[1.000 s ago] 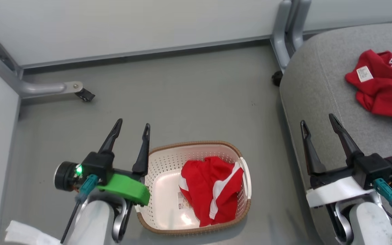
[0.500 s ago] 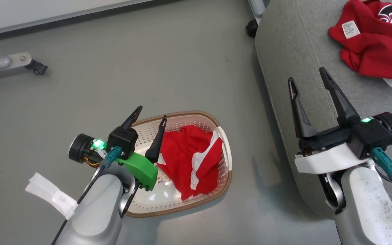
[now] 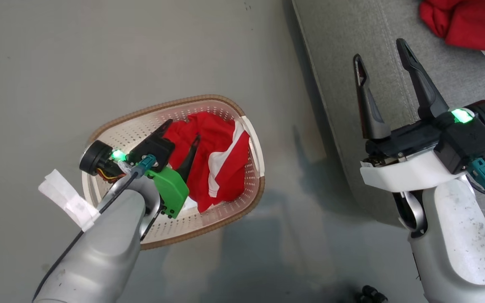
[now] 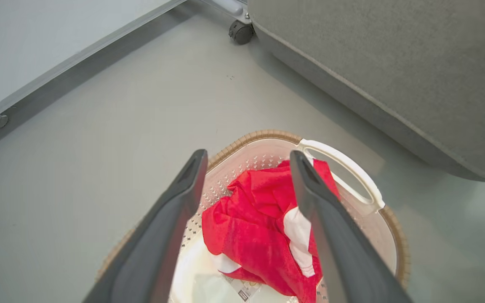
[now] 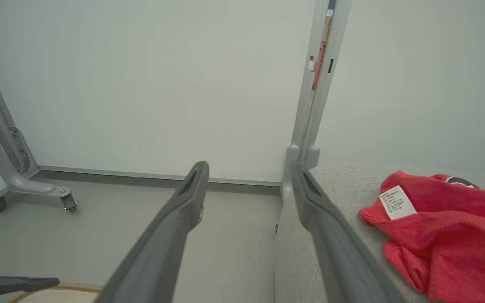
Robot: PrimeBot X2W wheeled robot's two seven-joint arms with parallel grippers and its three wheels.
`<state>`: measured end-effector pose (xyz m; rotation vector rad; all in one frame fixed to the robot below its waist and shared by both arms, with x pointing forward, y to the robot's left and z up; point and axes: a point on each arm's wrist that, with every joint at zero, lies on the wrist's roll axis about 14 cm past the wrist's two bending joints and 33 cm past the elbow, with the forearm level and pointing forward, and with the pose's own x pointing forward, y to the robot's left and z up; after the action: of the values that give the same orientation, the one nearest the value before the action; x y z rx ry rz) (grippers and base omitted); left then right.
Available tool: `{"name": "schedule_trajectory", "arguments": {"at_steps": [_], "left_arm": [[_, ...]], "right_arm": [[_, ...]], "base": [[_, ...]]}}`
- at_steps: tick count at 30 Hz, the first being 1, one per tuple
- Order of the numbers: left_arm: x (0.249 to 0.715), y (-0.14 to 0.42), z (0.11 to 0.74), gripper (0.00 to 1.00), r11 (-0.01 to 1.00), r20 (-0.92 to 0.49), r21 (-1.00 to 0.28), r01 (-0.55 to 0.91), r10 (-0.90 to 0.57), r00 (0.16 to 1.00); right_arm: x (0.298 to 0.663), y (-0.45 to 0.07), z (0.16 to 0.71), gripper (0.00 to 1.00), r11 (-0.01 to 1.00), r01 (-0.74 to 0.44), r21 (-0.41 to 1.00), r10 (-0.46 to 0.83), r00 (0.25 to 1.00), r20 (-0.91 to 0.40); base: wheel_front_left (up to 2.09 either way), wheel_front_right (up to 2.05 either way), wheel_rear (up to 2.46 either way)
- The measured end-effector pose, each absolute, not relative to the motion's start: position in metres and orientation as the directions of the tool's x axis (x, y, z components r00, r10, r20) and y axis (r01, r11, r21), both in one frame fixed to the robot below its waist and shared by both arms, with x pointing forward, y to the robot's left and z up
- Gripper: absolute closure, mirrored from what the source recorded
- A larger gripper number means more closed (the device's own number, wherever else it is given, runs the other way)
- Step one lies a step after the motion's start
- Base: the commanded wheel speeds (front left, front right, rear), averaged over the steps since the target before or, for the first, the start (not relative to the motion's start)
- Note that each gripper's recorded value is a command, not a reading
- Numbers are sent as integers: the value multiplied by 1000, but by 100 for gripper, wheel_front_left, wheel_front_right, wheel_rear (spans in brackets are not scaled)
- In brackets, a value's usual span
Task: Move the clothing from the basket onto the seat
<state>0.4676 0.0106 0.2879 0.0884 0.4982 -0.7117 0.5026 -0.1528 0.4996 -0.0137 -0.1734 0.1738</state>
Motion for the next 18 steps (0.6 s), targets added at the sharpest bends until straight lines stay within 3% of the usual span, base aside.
{"name": "schedule_trajectory", "arguments": {"at_steps": [18], "left_arm": [[458,17,154,0,662,-713,-118,740,-575,401]], "right_arm": [[532,-162,421,0,985,-170,-32,171,984,43]], "base": [[0,0,0]]}}
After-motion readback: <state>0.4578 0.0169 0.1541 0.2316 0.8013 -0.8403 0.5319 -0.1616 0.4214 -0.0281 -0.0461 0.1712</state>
